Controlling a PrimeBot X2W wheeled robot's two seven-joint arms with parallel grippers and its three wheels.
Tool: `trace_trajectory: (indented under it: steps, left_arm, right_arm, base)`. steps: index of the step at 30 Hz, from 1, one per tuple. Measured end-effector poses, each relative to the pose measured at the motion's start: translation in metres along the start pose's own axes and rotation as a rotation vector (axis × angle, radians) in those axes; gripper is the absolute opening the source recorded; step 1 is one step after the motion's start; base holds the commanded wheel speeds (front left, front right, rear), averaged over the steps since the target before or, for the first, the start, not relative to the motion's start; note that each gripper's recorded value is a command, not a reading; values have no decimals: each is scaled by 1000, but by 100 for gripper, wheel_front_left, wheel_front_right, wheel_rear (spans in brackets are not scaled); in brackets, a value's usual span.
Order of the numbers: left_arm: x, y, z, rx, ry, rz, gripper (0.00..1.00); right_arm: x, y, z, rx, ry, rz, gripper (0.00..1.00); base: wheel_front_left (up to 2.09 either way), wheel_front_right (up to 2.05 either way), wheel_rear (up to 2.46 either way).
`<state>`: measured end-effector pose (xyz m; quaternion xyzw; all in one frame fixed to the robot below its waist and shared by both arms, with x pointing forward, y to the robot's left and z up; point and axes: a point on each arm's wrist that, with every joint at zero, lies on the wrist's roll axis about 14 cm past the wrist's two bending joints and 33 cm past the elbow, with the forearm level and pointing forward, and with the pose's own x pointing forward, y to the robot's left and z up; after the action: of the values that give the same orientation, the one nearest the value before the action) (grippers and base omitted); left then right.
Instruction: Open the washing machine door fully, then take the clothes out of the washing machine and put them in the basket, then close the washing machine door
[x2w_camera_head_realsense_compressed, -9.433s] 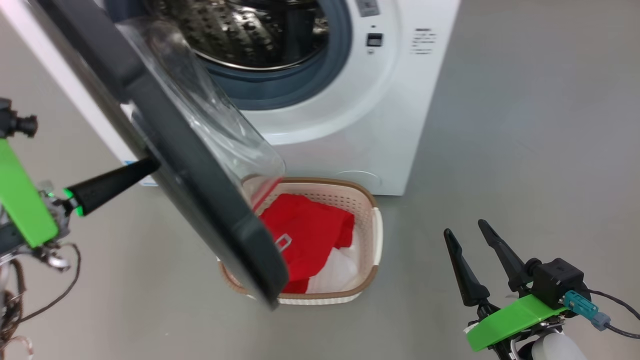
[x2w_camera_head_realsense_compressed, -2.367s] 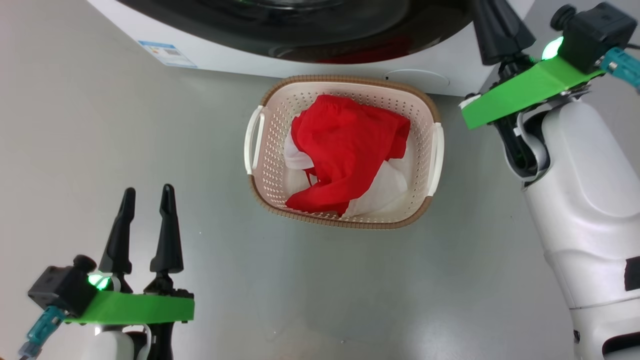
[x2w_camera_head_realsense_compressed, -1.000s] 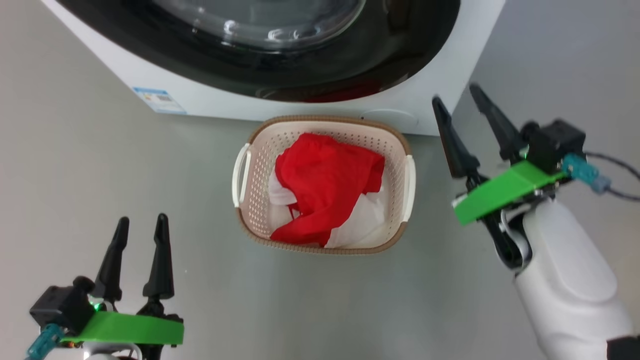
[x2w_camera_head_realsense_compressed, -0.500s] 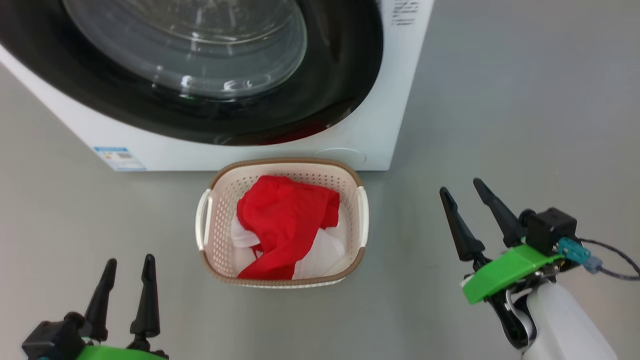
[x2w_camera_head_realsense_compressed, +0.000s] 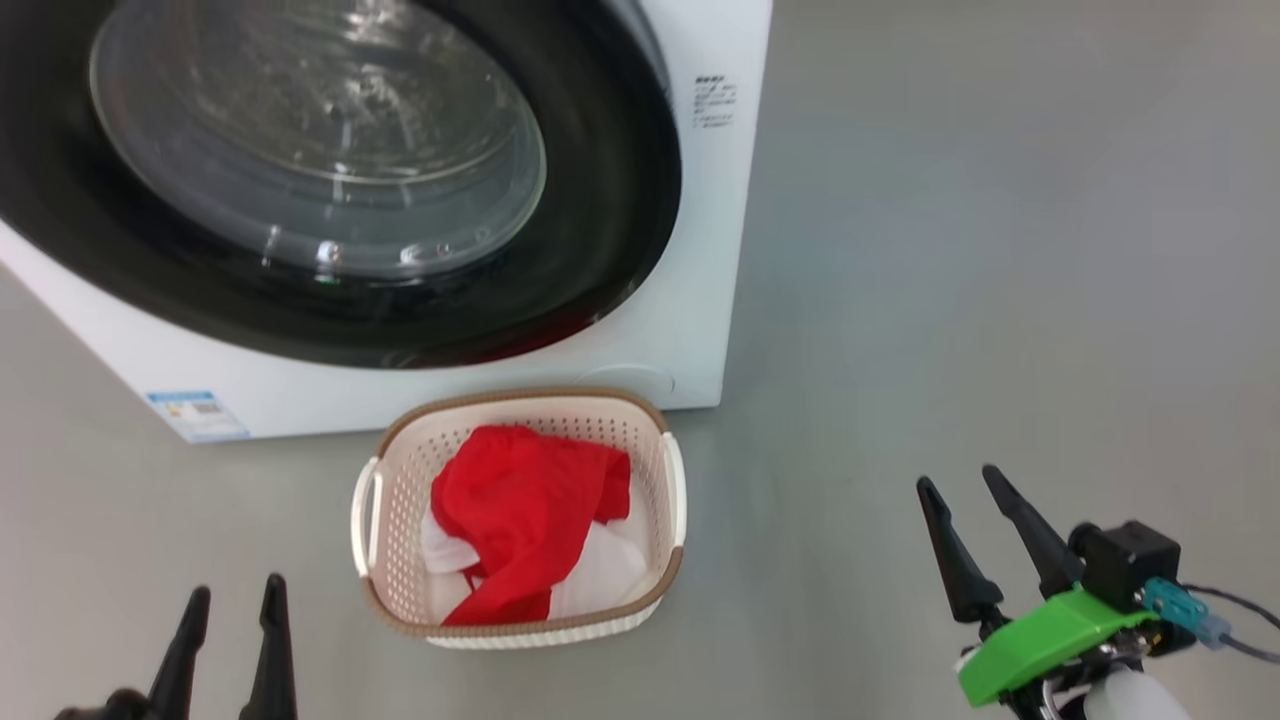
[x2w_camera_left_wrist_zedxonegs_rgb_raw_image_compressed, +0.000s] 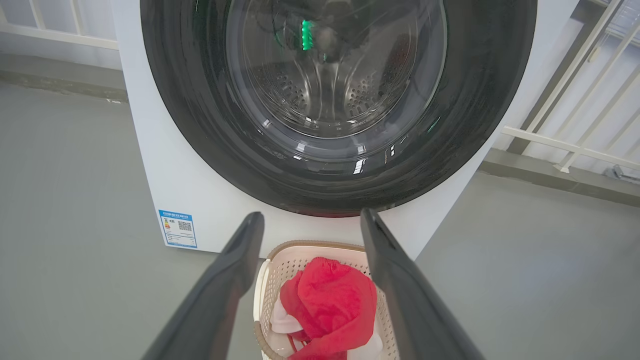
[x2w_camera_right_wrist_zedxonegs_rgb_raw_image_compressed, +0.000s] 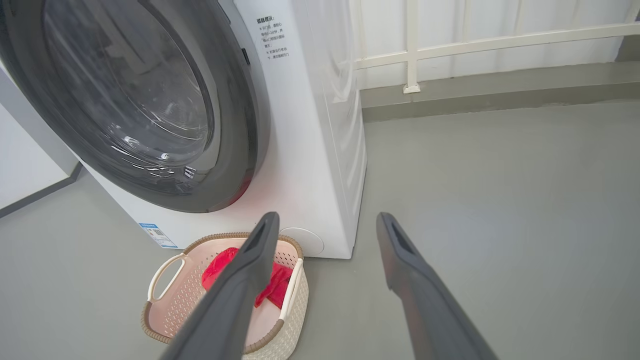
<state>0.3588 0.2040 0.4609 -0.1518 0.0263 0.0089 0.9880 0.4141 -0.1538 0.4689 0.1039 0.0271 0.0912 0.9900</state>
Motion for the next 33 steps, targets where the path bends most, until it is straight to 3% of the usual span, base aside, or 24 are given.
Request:
trace_trajectory:
  steps: [13,33]
  left_arm:
    - [-31,4,7,13,-20,7,100]
    - [-49,4,12,21,-42,4,100]
  right_arm:
    - [-52,-19,1,5,-9,-84,100]
    - [-82,-33,4,2,-29,-137,100]
  base:
    - [0,0,0]
    - [0,0,0]
